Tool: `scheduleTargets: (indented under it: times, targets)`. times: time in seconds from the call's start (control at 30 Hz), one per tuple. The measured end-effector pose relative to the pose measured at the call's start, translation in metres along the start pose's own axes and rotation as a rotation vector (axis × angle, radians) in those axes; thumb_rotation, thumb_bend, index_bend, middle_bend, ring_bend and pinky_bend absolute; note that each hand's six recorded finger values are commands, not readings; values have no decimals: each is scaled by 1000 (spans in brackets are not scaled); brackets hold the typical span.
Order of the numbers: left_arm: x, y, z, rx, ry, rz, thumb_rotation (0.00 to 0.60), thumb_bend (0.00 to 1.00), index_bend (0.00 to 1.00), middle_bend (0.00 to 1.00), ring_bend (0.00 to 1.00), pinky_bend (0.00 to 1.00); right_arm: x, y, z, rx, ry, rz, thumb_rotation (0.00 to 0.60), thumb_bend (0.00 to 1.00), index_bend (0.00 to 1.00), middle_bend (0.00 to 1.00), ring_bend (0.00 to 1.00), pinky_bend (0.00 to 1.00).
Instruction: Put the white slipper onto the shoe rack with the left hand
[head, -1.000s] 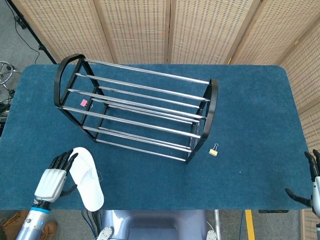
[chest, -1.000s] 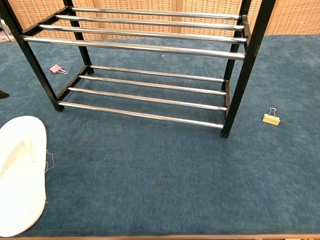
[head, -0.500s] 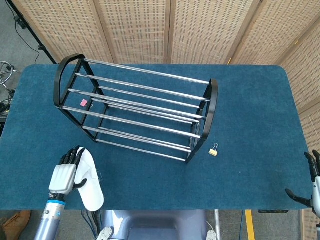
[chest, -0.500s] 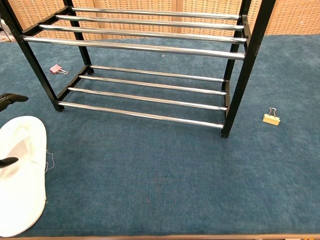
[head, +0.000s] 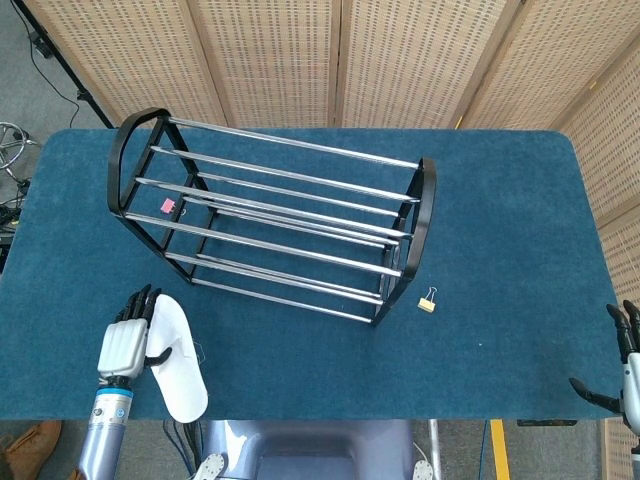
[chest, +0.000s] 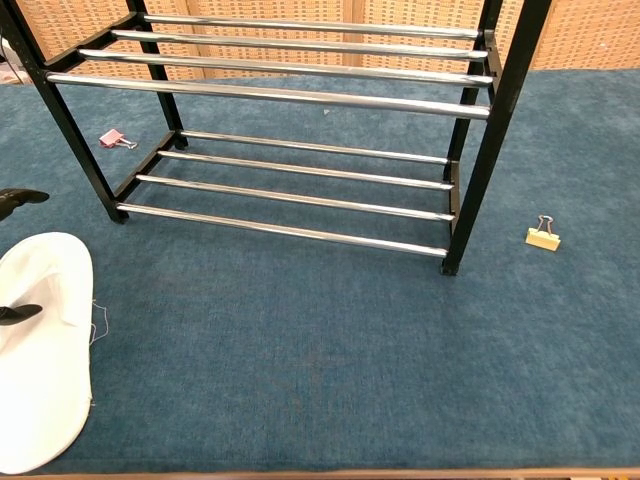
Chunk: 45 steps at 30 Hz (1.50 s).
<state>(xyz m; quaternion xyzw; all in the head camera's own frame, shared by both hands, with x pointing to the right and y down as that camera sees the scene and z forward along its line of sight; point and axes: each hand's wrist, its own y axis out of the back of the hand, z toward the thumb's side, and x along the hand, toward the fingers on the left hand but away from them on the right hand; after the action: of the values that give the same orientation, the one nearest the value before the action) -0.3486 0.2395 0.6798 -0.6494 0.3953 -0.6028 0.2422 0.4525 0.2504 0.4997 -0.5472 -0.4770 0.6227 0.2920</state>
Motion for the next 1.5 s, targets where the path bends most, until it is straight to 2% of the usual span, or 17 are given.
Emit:
scheduleTargets:
  times: [0.13, 0.2, 0.33, 0.4, 0.57, 0.63, 0.73, 0.87, 1.17, 1.5]
  targets:
    - [3, -1, -5, 7, 15, 8, 600, 195, 13, 6, 102, 281, 0, 0, 0, -2, 1, 4, 600, 0, 0, 0, 0, 0]
    - [4, -2, -8, 11, 20, 12, 600, 197, 62, 50, 142, 320, 0, 0, 0, -3, 2, 6, 600, 0, 0, 0, 0, 0]
    - [7, -2, -10, 15, 17, 22, 600, 219, 276, 257, 268, 444, 1, -1, 1, -6, 6, 8, 600, 0, 0, 0, 0, 0]
    - [8, -1, -10, 17, 8, 31, 600, 241, 344, 316, 310, 499, 1, -1, 1, -6, 6, 11, 600, 0, 0, 0, 0, 0]
    - [8, 0, -11, 17, -20, 44, 600, 344, 447, 400, 377, 561, 1, -2, 2, -5, 7, 16, 600, 0, 0, 0, 0, 0]
    - [7, 0, -10, 19, -30, 49, 600, 417, 477, 422, 398, 577, 1, -3, 2, -5, 8, 19, 600, 0, 0, 0, 0, 0]
    - [7, 0, -10, 22, -47, 59, 600, 515, 487, 430, 404, 582, 2, -4, 3, -4, 10, 27, 600, 0, 0, 0, 0, 0]
    - [6, 0, -11, 27, -64, 61, 600, 593, 496, 435, 411, 590, 2, -5, 3, -5, 11, 30, 600, 0, 0, 0, 0, 0]
    - [0, 4, -7, 13, -126, 71, 600, 601, 519, 451, 419, 593, 2, -4, 3, -9, 11, 30, 600, 0, 0, 0, 0, 0]
    - [-12, 16, 4, -37, -265, 122, 600, 601, 520, 451, 419, 592, 2, -4, 4, -11, 12, 31, 600, 0, 0, 0, 0, 0]
